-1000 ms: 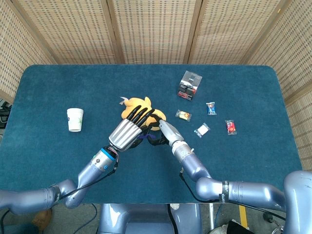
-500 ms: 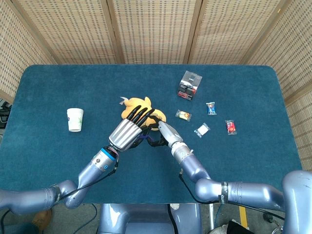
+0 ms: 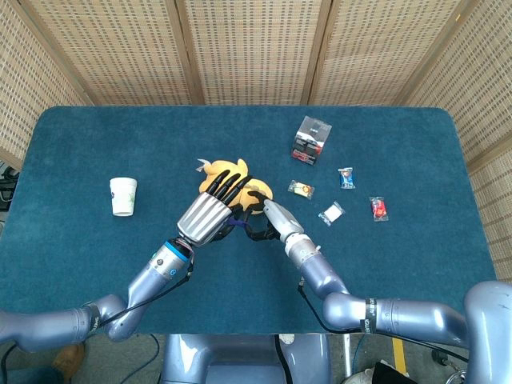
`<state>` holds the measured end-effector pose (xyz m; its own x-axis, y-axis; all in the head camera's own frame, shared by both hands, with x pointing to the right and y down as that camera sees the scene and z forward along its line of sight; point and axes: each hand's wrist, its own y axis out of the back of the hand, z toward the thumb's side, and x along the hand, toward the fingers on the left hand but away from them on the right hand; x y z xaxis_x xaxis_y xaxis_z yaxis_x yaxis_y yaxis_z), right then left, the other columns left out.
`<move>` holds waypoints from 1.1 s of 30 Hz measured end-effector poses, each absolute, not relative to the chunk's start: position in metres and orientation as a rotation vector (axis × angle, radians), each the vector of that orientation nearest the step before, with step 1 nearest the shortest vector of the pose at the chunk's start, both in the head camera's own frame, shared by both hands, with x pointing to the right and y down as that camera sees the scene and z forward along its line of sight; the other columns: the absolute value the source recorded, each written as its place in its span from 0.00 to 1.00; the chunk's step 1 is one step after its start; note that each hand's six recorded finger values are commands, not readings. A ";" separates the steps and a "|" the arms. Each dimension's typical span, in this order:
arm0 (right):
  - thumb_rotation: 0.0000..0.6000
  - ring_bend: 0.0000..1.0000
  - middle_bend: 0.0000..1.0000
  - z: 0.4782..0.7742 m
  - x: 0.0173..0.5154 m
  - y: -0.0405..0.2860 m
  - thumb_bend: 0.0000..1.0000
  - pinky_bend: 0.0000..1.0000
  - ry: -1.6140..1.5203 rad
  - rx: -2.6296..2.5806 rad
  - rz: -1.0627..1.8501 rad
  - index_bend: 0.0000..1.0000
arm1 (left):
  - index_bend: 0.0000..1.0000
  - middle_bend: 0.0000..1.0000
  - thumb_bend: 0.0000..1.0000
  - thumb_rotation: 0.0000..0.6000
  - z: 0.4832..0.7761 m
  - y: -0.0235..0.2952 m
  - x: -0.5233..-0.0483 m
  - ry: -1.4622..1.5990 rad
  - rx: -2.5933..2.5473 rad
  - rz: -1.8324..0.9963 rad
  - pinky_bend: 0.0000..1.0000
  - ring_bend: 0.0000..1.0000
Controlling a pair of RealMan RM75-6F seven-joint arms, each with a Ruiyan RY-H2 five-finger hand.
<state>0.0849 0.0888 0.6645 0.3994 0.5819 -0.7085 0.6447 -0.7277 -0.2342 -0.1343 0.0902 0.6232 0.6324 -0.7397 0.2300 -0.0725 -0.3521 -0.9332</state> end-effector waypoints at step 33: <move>1.00 0.00 0.14 0.672 0.139 0.082 0.66 0.00 1.202 2.486 -1.310 0.75 | 0.81 0.00 0.49 1.00 0.534 -0.004 -0.254 1.040 -1.612 -0.890 0.00 0.00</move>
<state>0.1388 0.0822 0.6719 0.3244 0.6020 -0.7296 0.6751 -0.6877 -0.2672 -0.2539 -0.0040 0.5344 0.3644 -0.9289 0.0659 -0.2090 -0.1505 -0.9663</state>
